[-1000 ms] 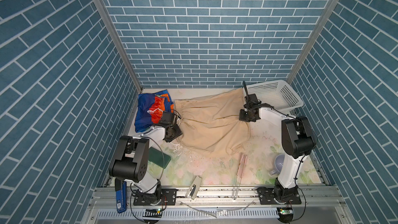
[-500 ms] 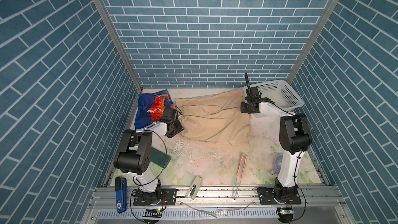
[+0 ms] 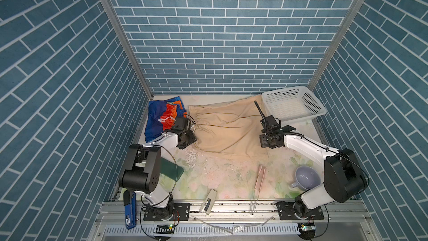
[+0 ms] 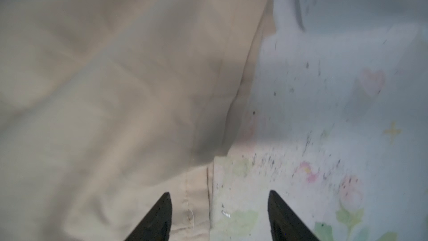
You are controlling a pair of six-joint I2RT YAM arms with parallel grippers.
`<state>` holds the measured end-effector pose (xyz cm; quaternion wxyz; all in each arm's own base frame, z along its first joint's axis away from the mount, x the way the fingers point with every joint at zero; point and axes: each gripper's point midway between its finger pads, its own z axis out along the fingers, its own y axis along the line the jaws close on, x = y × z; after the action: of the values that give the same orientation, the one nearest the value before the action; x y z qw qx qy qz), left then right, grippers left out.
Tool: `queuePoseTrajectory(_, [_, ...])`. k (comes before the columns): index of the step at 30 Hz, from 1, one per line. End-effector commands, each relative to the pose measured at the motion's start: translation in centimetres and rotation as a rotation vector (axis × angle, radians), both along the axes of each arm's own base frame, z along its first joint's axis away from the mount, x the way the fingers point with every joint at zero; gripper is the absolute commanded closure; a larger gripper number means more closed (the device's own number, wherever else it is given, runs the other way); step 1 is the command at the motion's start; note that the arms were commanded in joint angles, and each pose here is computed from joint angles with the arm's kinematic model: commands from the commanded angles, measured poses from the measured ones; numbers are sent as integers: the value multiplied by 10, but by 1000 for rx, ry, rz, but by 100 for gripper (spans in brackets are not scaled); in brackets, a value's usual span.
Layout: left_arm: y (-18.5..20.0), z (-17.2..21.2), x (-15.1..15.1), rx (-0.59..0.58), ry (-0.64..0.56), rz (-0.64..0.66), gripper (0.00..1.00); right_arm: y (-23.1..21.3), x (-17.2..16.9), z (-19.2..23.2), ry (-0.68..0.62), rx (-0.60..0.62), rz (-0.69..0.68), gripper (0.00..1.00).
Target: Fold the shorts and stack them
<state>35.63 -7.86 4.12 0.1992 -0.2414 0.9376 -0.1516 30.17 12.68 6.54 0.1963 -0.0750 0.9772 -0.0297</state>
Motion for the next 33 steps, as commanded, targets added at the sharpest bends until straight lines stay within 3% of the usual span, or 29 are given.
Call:
queuePoseTrajectory(1, [2,0,-11,17,17,-2,44,13,-14,-12,51,144,-88,31])
queuePoseTrajectory(5, [5,6,-14,32,12,-2,43,27,-16,-29,92,244,-132,30])
queuePoseTrajectory(10, [12,8,-15,66,10,7,41,28,-26,-44,133,334,-192,39])
queuePoseTrajectory(19, [11,4,-5,82,35,-8,36,15,-44,-55,193,294,-204,42])
queuePoseTrajectory(22, [12,2,-3,89,37,-6,36,14,-46,-61,213,290,-207,56])
queuePoseTrajectory(24, [11,1,0,87,35,-7,36,14,-46,-63,219,292,-211,78])
queuePoseTrajectory(27, [10,-5,1,81,45,-7,36,13,-45,-62,210,299,-221,100])
queuePoseTrajectory(33, [9,-13,3,83,58,-8,38,-2,-38,-47,163,286,-248,100])
